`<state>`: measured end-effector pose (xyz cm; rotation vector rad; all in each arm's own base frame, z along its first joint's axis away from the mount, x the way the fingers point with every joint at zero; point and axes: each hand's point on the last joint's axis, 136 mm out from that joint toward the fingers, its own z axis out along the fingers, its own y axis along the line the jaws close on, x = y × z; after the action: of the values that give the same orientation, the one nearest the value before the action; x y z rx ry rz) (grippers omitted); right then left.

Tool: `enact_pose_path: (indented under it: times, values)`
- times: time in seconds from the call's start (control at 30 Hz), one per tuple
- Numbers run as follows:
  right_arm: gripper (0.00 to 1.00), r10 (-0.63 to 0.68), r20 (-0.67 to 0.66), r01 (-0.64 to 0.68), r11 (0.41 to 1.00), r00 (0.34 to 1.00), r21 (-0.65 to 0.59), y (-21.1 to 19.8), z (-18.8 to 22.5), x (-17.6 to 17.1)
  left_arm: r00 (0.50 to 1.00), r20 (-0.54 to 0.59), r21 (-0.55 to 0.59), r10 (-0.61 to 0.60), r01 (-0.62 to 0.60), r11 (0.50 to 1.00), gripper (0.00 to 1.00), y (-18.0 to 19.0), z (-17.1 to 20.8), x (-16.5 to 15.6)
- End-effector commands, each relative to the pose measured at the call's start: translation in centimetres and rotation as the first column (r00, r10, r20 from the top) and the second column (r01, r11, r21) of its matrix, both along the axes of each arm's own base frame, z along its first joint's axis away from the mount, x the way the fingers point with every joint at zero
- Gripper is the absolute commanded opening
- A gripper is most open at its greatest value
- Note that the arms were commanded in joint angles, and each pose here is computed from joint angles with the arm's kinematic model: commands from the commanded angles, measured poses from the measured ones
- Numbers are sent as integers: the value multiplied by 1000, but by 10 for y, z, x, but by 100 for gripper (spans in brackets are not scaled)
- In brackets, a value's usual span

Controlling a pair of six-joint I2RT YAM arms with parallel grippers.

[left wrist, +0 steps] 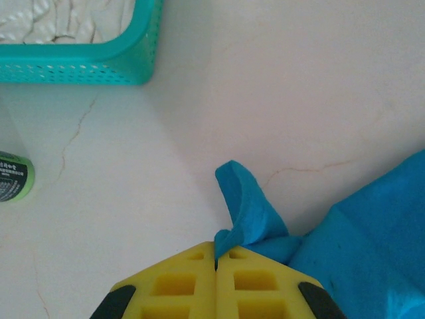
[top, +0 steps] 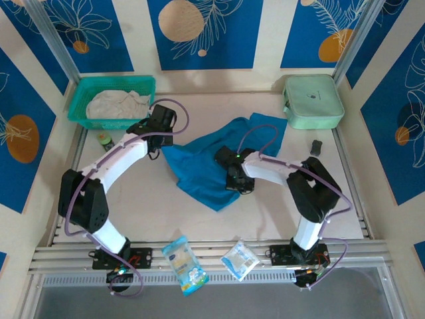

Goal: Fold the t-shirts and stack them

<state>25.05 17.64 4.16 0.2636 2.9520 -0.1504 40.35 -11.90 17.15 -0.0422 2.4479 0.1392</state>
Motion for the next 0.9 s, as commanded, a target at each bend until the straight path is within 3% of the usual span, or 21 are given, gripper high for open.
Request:
enact_pose_path:
  times: [0.0,0.23,0.5,0.7,0.73,0.8,0.87]
  values:
    - [0,26,62,-19,992,998,-121,-43,54,0,997,-53,-30,-62,61,998,0,-4,9,-16]
    - [0,50,166,-59,997,985,50,-49,104,43,993,-63,-66,-103,98,993,0,-16,11,-18]
    - [0,46,237,-97,973,970,208,-52,116,170,991,-60,-1,-124,124,992,0,-32,0,32]
    - [0,78,222,-121,974,972,189,-50,94,255,988,-100,54,-118,124,991,0,-44,-32,69]
    - [2,76,226,-121,974,971,191,-49,91,265,988,-104,59,-116,122,991,0,-44,-36,72]
    - [32,69,236,-119,971,969,206,-48,88,279,988,-112,69,-106,114,991,0,-45,-46,77]
    - [51,67,241,-124,965,968,231,-42,93,278,988,-118,78,-96,106,991,0,-43,-52,79]
